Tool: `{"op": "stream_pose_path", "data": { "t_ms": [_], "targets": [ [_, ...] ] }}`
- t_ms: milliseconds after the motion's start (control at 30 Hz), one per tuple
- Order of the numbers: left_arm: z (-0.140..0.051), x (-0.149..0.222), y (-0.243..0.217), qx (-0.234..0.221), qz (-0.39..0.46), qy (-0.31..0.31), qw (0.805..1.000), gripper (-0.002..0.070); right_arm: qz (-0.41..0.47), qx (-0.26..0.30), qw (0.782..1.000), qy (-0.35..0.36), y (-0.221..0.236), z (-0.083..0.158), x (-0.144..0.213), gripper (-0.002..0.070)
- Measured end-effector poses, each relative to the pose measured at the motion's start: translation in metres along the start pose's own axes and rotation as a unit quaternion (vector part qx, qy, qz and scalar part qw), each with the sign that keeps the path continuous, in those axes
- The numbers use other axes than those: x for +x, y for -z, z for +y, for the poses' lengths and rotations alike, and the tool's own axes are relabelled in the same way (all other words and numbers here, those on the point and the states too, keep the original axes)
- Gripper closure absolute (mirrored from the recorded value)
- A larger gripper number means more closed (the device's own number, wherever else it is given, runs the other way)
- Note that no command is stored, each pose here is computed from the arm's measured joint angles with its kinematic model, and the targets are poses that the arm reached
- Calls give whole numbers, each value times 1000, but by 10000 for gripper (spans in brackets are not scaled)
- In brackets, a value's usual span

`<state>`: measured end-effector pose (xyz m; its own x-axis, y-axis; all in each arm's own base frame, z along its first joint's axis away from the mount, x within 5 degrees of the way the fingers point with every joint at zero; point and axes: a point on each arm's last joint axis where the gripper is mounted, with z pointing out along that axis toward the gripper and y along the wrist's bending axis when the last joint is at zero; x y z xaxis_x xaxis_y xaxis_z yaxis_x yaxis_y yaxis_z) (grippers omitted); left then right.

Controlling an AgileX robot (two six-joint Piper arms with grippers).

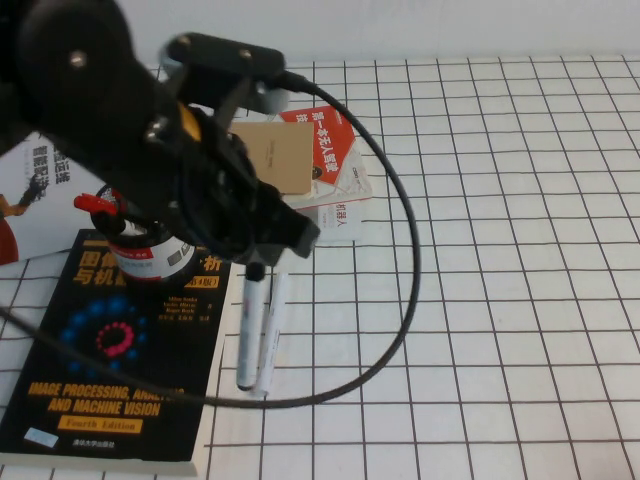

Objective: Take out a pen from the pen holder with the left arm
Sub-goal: 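Take a marker out of the pen holder and lay it on the table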

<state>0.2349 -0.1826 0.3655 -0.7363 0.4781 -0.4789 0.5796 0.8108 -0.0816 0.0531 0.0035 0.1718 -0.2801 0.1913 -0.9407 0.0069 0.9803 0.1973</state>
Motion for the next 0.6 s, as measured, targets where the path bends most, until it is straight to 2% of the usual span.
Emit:
{"op": "stream_pose_path", "data": {
  "t_ms": [100,267,433,600],
  "targets": [
    [1,-15,-34,53,56,4,997,568,0,0,1000,0,0,0,0,693],
    [17,-34,-92,127,112,33,985,568,0,0,1000,0,0,0,0,693],
    [39,-47,-131,135,130,61,980,568,0,0,1000,0,0,0,0,692],
    [57,-56,-148,109,135,82,981,568,0,0,1000,0,0,0,0,693]
  ]
}}
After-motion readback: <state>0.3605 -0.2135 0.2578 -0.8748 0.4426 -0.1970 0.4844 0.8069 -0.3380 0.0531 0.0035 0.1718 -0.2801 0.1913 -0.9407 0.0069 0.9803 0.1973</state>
